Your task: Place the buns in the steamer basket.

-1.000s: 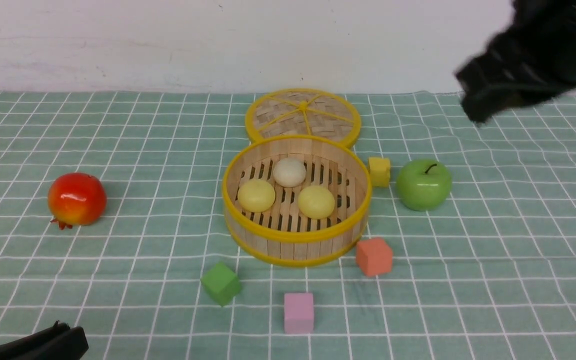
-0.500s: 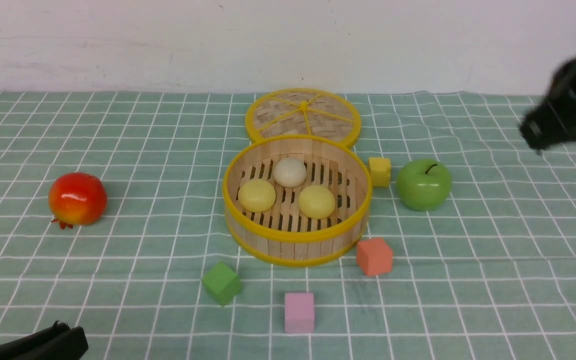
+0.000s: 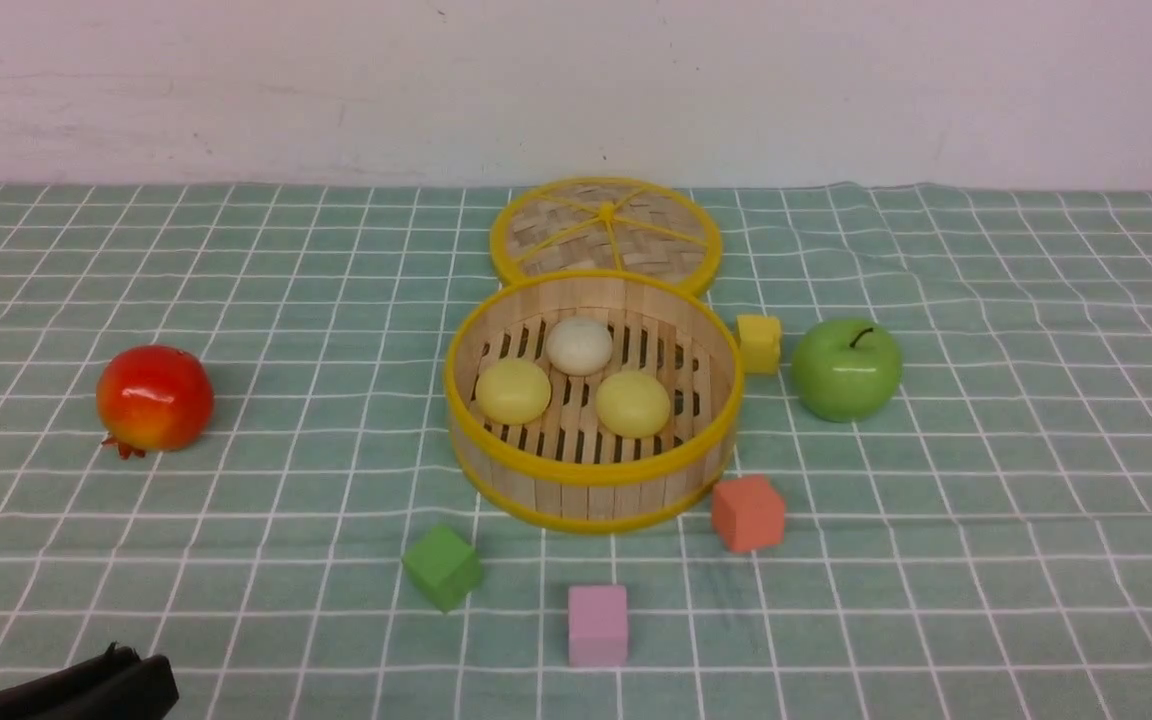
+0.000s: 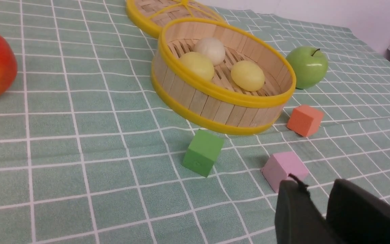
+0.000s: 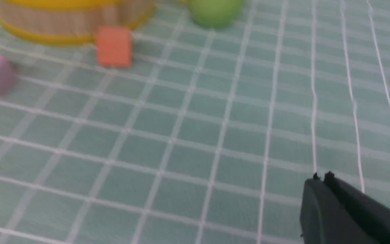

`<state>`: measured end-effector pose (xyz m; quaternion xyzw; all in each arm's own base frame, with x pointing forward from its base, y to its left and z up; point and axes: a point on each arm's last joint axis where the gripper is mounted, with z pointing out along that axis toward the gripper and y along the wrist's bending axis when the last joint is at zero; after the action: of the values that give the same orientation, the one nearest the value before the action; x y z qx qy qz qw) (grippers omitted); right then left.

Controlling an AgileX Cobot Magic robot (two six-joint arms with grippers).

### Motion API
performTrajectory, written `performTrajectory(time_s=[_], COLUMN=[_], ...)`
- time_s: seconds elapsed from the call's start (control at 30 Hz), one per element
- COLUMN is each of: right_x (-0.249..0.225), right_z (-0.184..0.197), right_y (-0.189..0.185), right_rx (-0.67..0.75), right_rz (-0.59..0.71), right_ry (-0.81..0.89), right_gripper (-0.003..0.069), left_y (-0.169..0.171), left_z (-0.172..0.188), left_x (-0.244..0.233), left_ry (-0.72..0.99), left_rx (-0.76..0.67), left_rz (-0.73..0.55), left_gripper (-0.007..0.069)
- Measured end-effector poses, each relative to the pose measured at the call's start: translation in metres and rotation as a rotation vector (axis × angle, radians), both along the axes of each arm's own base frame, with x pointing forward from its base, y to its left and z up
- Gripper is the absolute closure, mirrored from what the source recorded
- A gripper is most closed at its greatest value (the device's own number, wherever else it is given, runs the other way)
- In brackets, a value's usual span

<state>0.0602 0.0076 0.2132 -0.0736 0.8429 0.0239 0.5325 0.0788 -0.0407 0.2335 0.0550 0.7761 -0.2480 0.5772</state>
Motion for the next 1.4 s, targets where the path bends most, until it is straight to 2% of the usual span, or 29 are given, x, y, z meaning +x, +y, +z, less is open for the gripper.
performTrajectory(time_s=[0.07, 0.23, 0.4, 1.4], right_x=[-0.004, -0.006, -0.008, -0.008], right_z=[-0.025, -0.042, -0.039, -0.039], right_y=[-0.004, -0.006, -0.006, -0.005], right_rx=[0.004, 0.014, 0.051, 0.069], right_rz=[-0.063, -0.11, -0.112, -0.114], right_ry=[-0.011, -0.051, -0.14, -0.14], right_gripper=[0.0669, 0.0669, 0.0669, 0.0653], left_y=[0.0, 0.0, 0.0, 0.0], left_z=[0.0, 0.0, 0.0, 0.0], left_x=[0.0, 0.0, 0.0, 0.0], left_ry=[0.0, 0.001, 0.003, 0.004], left_rx=[0.0, 0.0, 0.002, 0.002], left_rz=[0.0, 0.0, -0.001, -0.001], left_gripper=[0.0476, 0.0476, 0.0473, 0.0449])
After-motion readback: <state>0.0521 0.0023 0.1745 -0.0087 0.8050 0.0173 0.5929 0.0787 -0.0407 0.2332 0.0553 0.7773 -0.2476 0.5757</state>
